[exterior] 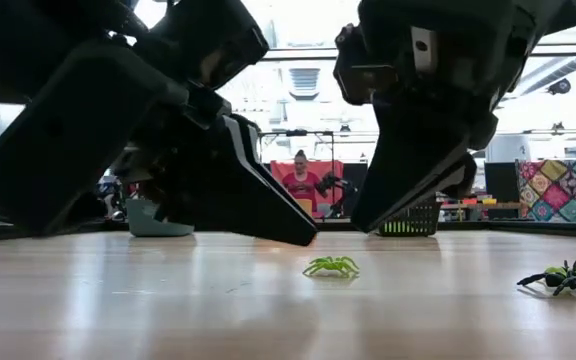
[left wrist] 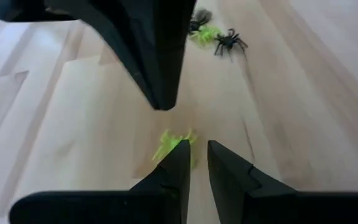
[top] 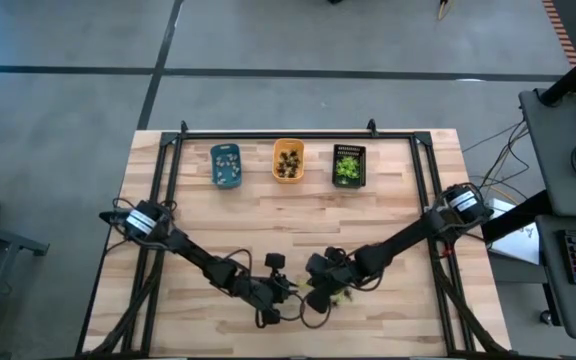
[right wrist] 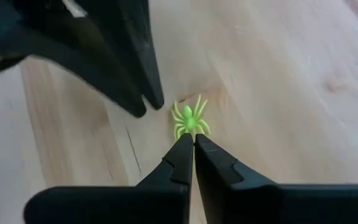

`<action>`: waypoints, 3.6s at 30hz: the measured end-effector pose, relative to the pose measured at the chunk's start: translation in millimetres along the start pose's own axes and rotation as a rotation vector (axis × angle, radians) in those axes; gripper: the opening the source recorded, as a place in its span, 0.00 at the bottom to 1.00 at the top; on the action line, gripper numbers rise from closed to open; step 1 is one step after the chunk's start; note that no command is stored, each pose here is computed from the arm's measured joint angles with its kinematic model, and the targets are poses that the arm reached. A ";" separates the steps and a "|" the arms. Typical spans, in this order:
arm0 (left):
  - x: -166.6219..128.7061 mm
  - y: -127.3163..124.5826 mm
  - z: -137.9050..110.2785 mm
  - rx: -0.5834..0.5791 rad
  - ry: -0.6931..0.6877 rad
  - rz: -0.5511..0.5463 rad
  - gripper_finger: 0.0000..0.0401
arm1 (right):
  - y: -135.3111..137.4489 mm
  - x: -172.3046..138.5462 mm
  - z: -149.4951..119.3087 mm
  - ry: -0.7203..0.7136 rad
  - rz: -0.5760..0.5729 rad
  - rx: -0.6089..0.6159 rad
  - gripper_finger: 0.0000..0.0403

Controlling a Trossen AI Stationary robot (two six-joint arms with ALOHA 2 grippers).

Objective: Sort Halloween decoration
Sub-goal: Put the green spider toy into the black bin

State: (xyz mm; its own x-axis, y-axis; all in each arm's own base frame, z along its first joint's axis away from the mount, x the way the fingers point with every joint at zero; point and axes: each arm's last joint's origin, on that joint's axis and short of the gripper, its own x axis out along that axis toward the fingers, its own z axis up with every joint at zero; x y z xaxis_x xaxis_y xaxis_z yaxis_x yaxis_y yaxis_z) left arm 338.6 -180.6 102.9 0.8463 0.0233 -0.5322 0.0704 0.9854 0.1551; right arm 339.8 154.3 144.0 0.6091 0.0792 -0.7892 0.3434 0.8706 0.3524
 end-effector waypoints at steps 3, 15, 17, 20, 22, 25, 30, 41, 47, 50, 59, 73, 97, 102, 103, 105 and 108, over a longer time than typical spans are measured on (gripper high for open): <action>4.2 -1.4 -4.4 0.003 0.009 -0.004 0.10 | -0.7 0.7 0.2 0.012 0.006 0.030 0.04; 11.2 -1.8 -12.6 0.001 0.025 0.002 0.10 | -3.0 9.2 0.1 -0.022 -0.014 0.099 0.34; 11.5 -1.3 -12.7 -0.003 0.026 0.003 0.10 | -4.5 13.5 -0.5 -0.022 -0.017 0.101 0.39; 11.6 -1.0 -12.8 -0.009 0.026 0.003 0.10 | -6.7 16.7 -0.9 -0.018 -0.027 0.106 0.44; 11.7 -0.9 -13.1 -0.009 0.027 0.004 0.10 | -7.0 18.0 -0.9 -0.020 -0.026 0.116 0.46; 11.6 -0.8 -13.7 -0.011 0.028 0.003 0.10 | -7.5 19.3 -1.4 -0.018 -0.028 0.119 0.47; 11.6 -0.6 -13.9 -0.014 0.029 0.004 0.10 | -6.5 19.8 -0.7 -0.029 -0.013 0.095 0.48; 11.6 -0.5 -14.3 -0.017 0.031 0.004 0.10 | -6.0 20.6 -0.3 -0.045 0.008 0.060 0.45; 11.6 -0.5 -14.3 -0.017 0.031 0.005 0.10 | -6.5 20.9 -0.8 -0.048 0.012 0.065 0.40; 11.6 -0.5 -14.3 -0.017 0.031 0.005 0.10 | -7.1 21.2 -1.5 -0.046 0.011 0.066 0.38; 11.7 -0.4 -14.5 -0.018 0.031 0.005 0.10 | -9.7 34.0 -7.4 -0.063 0.053 0.064 0.36; 11.8 -0.3 -14.9 -0.019 0.029 0.006 0.10 | -9.5 38.1 -8.8 -0.046 0.079 0.024 0.17; -19.3 6.2 -2.6 0.073 0.142 0.110 0.10 | -19.1 24.5 2.1 -0.015 0.028 -0.024 0.04; -36.2 11.0 4.3 0.103 0.131 0.166 0.10 | -26.5 14.6 14.9 -0.019 -0.005 -0.057 0.04; -39.6 12.9 4.6 0.113 0.122 0.190 0.10 | -27.8 11.4 18.8 -0.025 -0.009 -0.066 0.04; -46.9 18.6 2.4 0.131 0.115 0.255 0.10 | -31.7 2.5 26.7 -0.030 -0.021 -0.076 0.04; -60.9 28.1 1.8 0.116 0.089 0.316 0.10 | -40.6 -15.6 37.8 -0.015 -0.066 -0.076 0.04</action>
State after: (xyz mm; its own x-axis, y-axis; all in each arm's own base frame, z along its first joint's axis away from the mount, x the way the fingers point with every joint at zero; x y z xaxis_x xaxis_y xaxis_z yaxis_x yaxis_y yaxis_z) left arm 289.9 -154.6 141.2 0.7870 0.3440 -0.5122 -0.1240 0.9014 0.4148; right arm 343.3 99.3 161.0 0.5974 0.0139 -0.8018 0.3283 0.9080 0.2603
